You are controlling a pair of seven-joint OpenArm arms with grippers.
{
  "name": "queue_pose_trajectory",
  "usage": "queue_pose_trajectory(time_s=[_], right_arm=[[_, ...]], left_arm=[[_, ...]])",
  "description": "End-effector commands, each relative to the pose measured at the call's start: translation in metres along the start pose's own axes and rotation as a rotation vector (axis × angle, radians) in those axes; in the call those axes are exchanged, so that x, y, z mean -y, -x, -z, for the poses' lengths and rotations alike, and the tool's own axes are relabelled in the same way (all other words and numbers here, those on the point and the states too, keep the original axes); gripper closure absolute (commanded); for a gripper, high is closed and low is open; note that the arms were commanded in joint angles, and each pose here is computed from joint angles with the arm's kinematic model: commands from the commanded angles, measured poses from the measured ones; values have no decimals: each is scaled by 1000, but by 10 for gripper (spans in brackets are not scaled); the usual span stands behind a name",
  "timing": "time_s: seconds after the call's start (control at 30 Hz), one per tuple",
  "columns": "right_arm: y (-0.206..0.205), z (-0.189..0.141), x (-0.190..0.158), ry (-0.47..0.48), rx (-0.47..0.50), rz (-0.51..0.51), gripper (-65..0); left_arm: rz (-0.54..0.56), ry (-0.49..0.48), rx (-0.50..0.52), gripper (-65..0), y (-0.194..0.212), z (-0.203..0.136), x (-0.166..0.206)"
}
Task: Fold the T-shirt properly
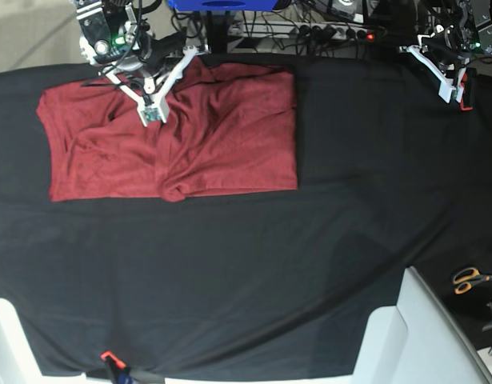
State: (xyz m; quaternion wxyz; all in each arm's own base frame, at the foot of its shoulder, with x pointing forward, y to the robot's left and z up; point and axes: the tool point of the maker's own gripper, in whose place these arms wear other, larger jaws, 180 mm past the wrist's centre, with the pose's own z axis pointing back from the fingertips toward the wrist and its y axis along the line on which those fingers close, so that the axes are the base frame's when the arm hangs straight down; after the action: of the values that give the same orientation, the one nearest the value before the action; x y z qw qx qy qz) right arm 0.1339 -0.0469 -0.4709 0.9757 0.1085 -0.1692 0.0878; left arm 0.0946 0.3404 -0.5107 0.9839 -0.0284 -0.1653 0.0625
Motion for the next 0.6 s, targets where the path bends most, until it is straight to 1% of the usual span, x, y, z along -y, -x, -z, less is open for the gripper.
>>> queue_pose_trajectory(time_s=[0.0,0.07,0.13,0.17,0.5,0.57], right_arm=[[-7,-2,-2,-7,23,-1,-75],[-8,-2,-2,-6,25,-1,-62],[-9,-2,-1,-5,26,-1,-9],[-8,-2,-1,-4,25,0,0],[-11,-5,0,0,28,-3,-8],[-17,-9,1,1,29,-8,-8]], left_arm=[[13,-7,69,0,-21,-6,-6],[13,-7,69,0,-21,-6,-6],[13,-7,69,0,-21,-6,-6],[13,-7,69,0,-21,-6,-6],[13,-7,67,0,-21,-7,-6],[13,-7,69,0,-21,-6,-6]])
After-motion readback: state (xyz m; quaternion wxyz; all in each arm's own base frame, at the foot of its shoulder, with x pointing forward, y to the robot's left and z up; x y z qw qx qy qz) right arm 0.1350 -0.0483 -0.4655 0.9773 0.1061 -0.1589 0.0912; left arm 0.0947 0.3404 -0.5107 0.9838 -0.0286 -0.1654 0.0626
